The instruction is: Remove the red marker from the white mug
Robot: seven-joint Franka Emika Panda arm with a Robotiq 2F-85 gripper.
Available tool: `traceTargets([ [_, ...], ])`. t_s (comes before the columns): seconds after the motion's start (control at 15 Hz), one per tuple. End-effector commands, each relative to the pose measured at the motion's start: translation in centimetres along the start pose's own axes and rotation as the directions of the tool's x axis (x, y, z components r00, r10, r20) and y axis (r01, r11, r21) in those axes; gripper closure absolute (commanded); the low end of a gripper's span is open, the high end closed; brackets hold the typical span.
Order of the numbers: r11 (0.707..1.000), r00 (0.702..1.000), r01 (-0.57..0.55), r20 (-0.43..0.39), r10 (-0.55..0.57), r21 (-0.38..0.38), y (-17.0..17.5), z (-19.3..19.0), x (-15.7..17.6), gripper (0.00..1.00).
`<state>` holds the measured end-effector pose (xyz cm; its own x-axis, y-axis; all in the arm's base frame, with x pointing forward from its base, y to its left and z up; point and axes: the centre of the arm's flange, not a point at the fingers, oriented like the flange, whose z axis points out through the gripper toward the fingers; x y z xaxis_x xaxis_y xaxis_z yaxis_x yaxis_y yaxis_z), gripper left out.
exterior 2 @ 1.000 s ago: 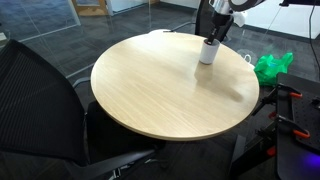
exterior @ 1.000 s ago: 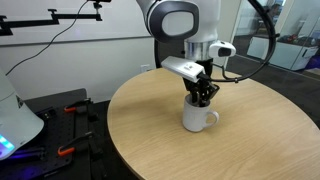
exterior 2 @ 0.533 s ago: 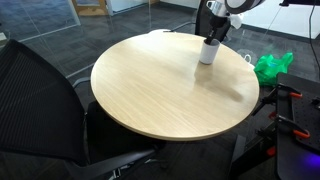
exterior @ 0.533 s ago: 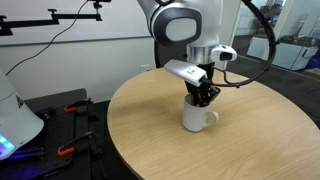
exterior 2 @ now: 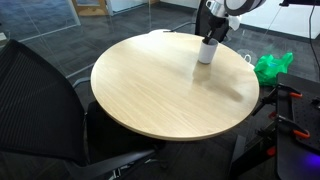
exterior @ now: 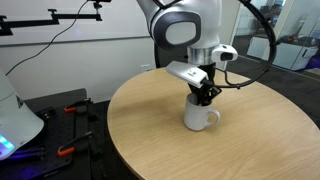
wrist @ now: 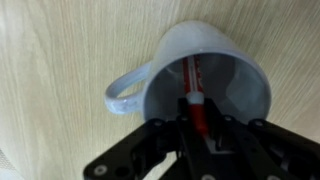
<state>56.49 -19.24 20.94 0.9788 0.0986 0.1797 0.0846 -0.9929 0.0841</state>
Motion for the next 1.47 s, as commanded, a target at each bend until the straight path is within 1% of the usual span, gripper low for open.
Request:
traceTargets([
  [0.0,1.000,0.999,0.018,-0.046,-0.018,-0.004,0.1,-0.5,-0.2,0.95],
  [0.4,1.000,0.997,0.015,-0.080,-0.017,-0.028,-0.6,-2.9,-2.0,0.95],
  [0.8,0.999,0.994,0.004,-0.113,-0.009,-0.040,-1.5,-7.1,-4.6,0.95],
  [1.07,0.997,0.982,0.004,-0.190,-0.019,-0.075,-2.1,-11.0,-5.9,0.95],
  [1.27,0.995,0.963,0.000,-0.270,-0.028,-0.104,-2.6,-13.9,-6.3,0.95],
  [1.4,0.994,0.947,-0.001,-0.319,-0.035,-0.111,-3.1,-15.7,-5.9,0.95],
])
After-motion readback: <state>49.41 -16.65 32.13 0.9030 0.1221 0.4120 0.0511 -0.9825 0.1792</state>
